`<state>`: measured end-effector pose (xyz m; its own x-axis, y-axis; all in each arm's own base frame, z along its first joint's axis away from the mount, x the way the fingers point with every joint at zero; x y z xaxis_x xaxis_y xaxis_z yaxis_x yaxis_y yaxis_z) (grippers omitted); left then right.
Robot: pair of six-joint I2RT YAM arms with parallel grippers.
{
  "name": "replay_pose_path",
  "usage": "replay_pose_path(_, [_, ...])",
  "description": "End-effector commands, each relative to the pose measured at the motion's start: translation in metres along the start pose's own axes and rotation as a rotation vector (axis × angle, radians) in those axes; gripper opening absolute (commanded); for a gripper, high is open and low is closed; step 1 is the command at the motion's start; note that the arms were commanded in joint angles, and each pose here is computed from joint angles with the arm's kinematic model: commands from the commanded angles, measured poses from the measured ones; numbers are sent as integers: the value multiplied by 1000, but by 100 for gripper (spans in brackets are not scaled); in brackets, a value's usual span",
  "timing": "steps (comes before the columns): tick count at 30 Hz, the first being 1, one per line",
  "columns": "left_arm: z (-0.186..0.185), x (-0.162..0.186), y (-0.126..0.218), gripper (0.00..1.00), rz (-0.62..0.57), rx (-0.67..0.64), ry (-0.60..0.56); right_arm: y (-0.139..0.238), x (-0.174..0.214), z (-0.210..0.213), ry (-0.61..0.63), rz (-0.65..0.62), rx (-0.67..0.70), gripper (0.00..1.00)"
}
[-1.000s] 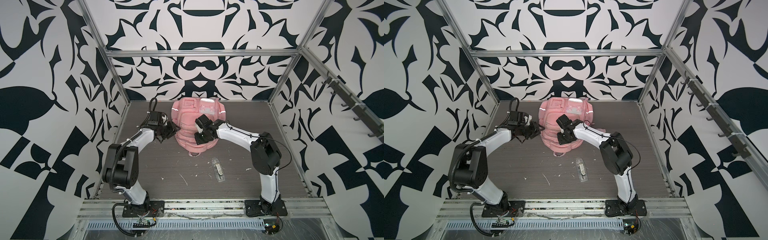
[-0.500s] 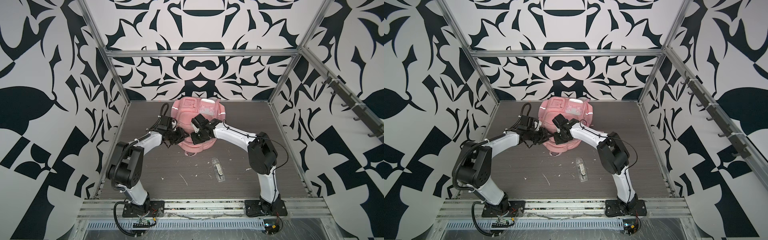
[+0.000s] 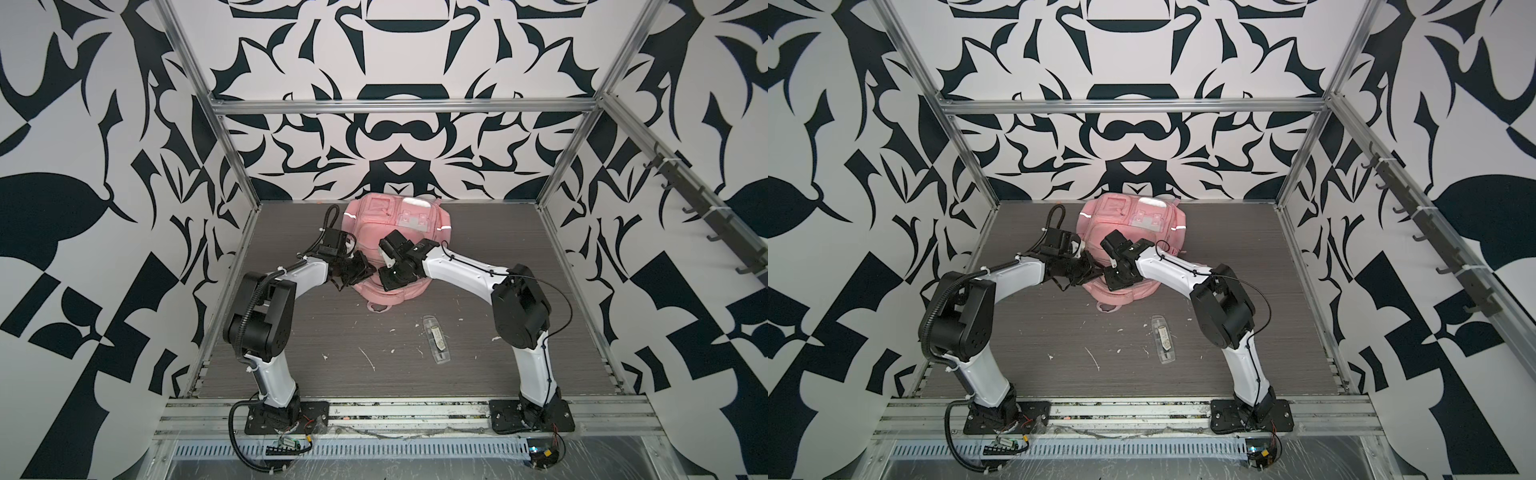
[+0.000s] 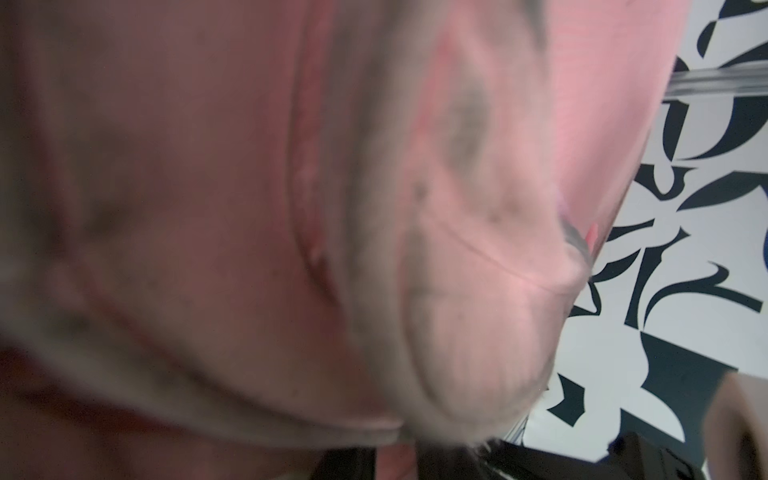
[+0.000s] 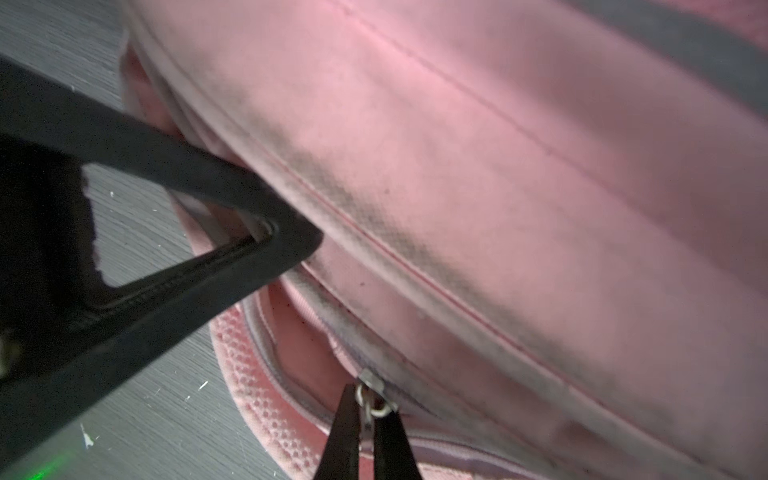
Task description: Pack the student bag
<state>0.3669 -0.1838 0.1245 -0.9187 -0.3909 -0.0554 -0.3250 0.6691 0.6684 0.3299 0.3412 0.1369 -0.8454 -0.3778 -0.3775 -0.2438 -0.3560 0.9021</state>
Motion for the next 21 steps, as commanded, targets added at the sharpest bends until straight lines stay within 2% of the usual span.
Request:
replay_pose_path(1, [-2, -14, 2, 4, -32, 0, -36, 32, -4, 10, 54, -62, -18, 0])
replay_pose_path(3, [1, -18, 9, 0, -44, -4, -32, 33, 0, 2, 45, -55, -4, 0])
replay_pose_path(16, [27, -32, 45, 0, -100, -33, -4, 46, 20, -91, -131, -37, 70, 0])
replay_pose_path(21, [30, -36, 48, 0, -109, -36, 2, 51, 22, -105, -166, -48, 76, 0])
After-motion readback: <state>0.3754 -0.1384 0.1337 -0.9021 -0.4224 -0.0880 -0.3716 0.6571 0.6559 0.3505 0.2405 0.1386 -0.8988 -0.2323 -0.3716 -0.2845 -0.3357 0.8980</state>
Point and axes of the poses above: each gripper's point midway between its finger pads, its own y axis back along the fingers, its own z axis along the line the jaws close on, x = y × z, the point moved 6 cm from there along y, back along the fingers, and after that the axes turned 4 degrees about y, right-handed, at the moved point
